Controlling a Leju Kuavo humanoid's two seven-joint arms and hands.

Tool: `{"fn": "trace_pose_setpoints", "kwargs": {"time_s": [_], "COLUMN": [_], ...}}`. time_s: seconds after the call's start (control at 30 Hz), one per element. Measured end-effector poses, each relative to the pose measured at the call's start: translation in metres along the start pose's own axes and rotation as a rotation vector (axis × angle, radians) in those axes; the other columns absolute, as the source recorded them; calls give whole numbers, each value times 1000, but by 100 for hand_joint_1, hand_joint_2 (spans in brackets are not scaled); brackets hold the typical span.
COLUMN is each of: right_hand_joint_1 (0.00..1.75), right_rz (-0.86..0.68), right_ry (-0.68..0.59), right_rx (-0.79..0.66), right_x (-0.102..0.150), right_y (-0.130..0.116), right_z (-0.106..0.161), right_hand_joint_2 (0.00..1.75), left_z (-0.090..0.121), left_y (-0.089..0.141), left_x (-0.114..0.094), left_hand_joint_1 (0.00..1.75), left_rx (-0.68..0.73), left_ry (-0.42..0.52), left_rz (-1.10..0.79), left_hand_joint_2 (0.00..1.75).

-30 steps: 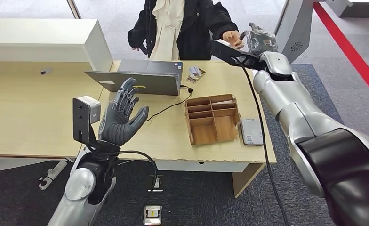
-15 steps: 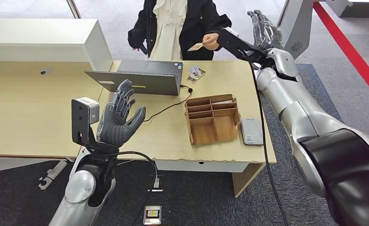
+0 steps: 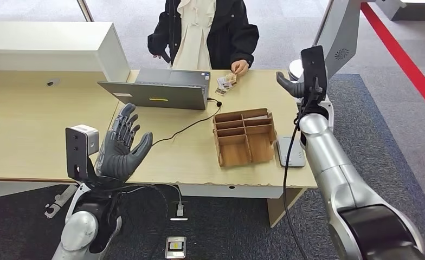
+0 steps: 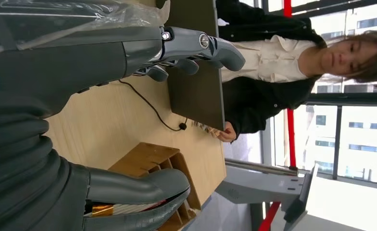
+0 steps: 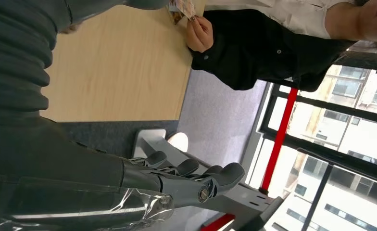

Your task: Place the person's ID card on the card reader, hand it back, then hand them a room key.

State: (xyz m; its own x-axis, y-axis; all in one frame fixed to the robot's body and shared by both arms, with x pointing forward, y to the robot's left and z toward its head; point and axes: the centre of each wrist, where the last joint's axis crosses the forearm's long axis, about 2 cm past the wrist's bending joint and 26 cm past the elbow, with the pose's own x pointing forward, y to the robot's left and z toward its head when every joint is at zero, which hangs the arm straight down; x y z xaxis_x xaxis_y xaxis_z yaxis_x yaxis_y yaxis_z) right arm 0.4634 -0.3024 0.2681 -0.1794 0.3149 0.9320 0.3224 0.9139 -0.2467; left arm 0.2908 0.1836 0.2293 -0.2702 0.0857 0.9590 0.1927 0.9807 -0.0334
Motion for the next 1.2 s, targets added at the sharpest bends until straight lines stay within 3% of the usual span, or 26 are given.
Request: {"fn": "trace_pose_setpoints", "kwargs": {"time_s": [0.23, 0.5, 0.77, 1.2], "right_hand_joint_1": [0, 0, 0, 0], "right_rz": [-217, -307, -350, -451], "right_ry": [60, -1, -98, -178], "right_rx": [-30, 40, 102, 202], "right_x": [-18, -10, 9, 31], "right_y": [-7, -5, 2, 26], "right_z": [59, 100, 107, 109], "right_hand_joint_2": [175, 175, 175, 175], "left_z": [13, 21, 18, -7], "left_y": [16, 23, 27, 29], "left_x": [-2, -1, 4, 20], "left_hand_joint_1": [0, 0, 0, 0], "left_rx": [39, 97, 138, 109], "left_ry": [29, 25, 0, -133], "left_rz": [-28, -48, -48, -58], "left_hand_joint_2": [175, 175, 175, 175]}}
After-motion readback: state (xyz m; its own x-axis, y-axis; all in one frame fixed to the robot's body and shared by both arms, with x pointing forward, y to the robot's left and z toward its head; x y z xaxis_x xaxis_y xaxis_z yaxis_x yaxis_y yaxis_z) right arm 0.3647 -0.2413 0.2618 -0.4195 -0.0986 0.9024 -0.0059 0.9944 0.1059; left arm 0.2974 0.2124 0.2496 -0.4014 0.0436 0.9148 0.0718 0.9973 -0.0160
